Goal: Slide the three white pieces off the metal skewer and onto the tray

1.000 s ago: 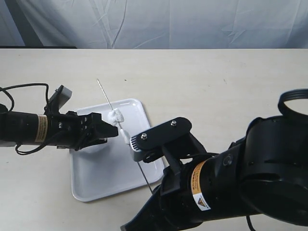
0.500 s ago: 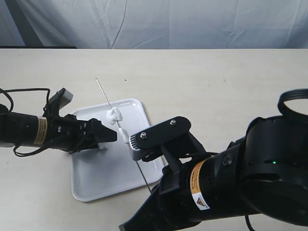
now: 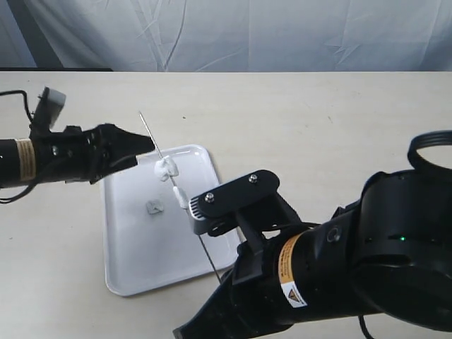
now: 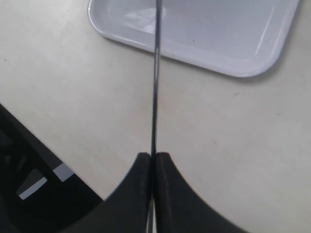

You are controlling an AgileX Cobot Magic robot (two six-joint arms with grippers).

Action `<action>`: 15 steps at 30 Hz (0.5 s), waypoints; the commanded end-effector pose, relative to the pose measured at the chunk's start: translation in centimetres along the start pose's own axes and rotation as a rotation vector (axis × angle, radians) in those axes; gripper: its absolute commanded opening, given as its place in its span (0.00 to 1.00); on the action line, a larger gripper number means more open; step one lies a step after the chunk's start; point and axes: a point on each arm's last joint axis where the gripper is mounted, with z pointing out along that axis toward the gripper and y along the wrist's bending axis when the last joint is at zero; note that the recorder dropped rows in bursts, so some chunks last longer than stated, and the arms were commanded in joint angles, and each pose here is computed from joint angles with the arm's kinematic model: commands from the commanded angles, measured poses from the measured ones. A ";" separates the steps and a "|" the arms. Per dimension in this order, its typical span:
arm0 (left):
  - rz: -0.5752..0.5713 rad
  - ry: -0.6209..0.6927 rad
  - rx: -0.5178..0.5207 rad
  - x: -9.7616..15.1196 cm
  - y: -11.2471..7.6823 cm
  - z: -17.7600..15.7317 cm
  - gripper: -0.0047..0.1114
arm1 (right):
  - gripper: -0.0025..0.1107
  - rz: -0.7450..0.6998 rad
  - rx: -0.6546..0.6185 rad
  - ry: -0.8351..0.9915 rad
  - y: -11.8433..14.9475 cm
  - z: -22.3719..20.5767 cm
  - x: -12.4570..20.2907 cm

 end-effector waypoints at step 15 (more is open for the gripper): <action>-0.042 -0.008 0.233 -1.4 -2.5 -3.6 0.56 | 0.02 0.008 -0.093 -0.178 1.7 -2.7 -3.2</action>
